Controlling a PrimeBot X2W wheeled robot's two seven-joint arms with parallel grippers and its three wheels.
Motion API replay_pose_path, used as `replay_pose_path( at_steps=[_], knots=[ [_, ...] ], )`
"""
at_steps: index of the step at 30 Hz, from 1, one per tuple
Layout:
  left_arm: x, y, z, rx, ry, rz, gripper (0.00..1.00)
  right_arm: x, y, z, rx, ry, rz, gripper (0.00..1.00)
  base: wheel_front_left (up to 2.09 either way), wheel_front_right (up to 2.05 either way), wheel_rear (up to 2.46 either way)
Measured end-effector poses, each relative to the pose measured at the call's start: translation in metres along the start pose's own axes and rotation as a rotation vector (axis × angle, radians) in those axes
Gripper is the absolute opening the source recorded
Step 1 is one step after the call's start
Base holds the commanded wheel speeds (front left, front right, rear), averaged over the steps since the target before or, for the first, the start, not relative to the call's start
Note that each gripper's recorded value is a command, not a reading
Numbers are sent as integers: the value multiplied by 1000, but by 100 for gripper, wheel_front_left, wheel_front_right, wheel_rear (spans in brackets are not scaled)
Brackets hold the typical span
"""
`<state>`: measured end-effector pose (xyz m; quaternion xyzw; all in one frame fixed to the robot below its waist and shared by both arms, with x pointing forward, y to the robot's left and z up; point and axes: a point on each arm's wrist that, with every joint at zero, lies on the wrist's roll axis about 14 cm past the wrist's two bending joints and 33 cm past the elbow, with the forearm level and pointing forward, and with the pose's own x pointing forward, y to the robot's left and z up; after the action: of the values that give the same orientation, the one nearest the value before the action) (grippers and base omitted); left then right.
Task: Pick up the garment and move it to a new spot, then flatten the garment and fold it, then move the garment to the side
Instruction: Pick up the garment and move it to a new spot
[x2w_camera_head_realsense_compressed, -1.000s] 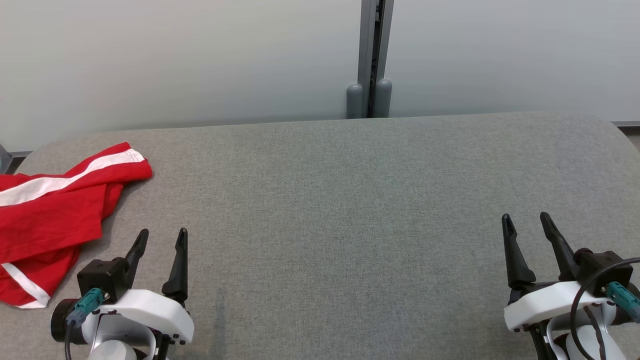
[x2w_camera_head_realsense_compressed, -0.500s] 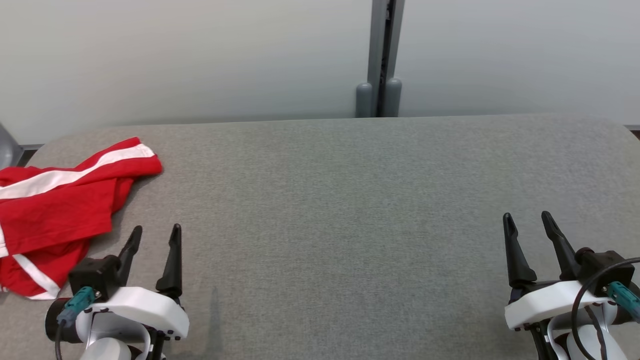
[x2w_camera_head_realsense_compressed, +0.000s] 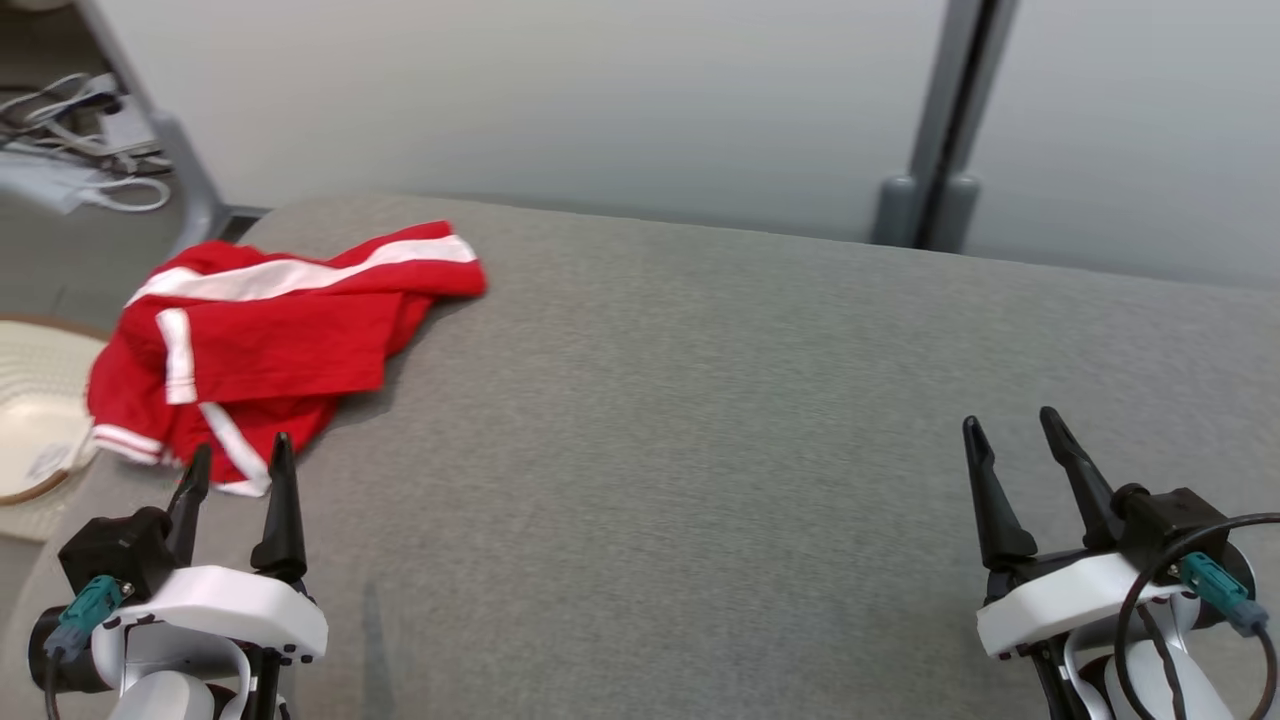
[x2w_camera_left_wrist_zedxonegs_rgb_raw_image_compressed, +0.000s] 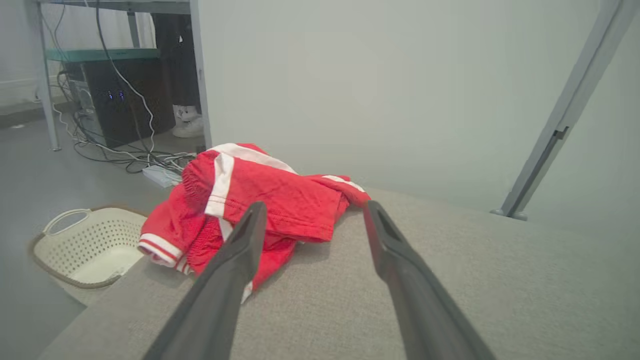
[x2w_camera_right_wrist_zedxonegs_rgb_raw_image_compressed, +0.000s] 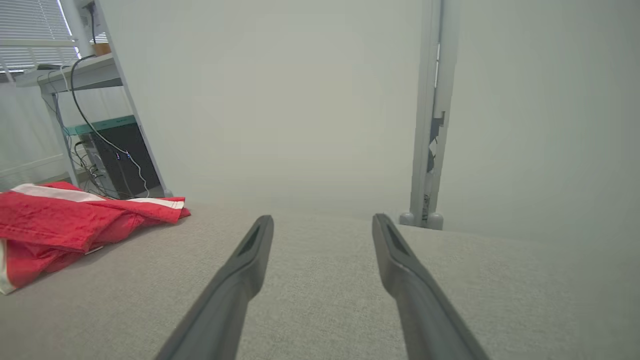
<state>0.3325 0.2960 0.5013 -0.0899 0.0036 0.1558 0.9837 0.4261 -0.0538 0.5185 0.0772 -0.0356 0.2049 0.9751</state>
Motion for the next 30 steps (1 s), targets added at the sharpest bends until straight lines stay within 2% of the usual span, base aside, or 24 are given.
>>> replay_pose_path(
  at_steps=[8, 13, 17, 30],
  knots=[
    [-38, 63, 9, -11, -33, 181, 100, 25, 62, -10, 26, 29, 175, 100, 0, 0, 0],
    [-60, 89, 14, -17, -53, 265, 100, 33, 93, -14, 41, 39, 258, 100, 0, 0, 0],
    [-70, 99, 19, -17, -70, 298, 100, 37, 106, -16, 45, 43, 293, 100, 0, 0, 0],
    [-75, 100, 24, -17, -81, 315, 100, 39, 114, -20, 47, 54, 314, 100, 0, 0, 0]
  ],
)
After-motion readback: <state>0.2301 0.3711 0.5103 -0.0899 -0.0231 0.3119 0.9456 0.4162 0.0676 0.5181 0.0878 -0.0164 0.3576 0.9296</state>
